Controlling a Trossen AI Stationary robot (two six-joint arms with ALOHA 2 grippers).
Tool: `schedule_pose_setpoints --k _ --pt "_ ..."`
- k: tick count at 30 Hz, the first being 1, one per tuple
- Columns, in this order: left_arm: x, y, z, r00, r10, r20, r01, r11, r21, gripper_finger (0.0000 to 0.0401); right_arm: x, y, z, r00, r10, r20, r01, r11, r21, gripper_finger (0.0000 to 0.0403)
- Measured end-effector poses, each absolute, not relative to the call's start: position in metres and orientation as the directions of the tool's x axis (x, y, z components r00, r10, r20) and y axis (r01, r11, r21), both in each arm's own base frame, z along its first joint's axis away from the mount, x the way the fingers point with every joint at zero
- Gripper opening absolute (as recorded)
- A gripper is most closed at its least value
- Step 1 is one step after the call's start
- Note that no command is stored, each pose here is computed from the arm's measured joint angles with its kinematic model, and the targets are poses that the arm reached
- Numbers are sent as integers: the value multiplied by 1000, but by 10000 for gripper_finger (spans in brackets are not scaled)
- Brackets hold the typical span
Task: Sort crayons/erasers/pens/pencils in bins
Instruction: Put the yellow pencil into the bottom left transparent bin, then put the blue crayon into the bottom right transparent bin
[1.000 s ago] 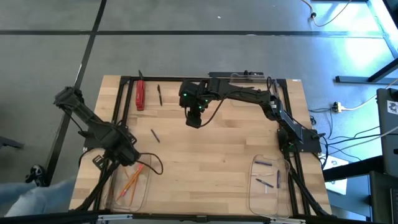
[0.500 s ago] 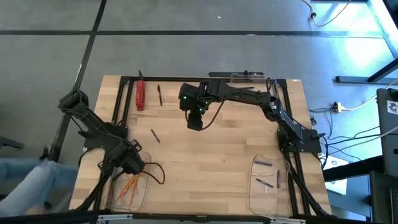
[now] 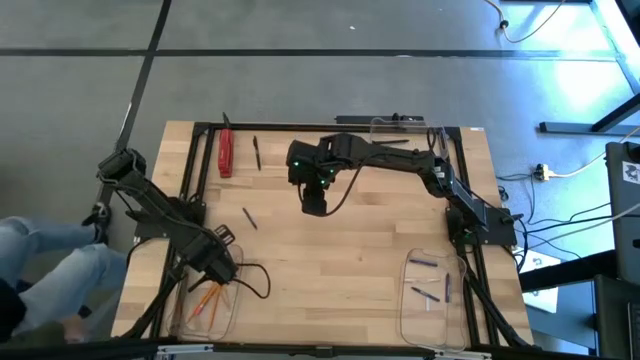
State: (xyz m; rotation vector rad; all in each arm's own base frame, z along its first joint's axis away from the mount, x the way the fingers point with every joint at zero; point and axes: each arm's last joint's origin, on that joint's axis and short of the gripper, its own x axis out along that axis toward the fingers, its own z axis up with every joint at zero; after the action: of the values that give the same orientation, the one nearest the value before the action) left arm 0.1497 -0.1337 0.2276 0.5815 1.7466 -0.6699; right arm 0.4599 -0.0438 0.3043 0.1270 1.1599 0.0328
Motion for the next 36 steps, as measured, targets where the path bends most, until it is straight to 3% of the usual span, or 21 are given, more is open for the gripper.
schedule_pose_setpoints --k 10,23,29,36 --pt "150 -133 227 -220 92 -971 647 759 -75 71 460 -44 304 400 91 -912 42 992 118 143" --pt "147 -131 229 -231 119 -966 585 810 -40 77 460 -44 304 401 91 -912 42 992 118 143" --pt "140 -124 241 -248 133 -960 447 894 8 77 460 -44 304 401 91 -912 42 992 117 143" --pt "129 -114 262 -153 79 -985 200 979 48 77 463 -48 306 438 83 -895 44 993 114 143"
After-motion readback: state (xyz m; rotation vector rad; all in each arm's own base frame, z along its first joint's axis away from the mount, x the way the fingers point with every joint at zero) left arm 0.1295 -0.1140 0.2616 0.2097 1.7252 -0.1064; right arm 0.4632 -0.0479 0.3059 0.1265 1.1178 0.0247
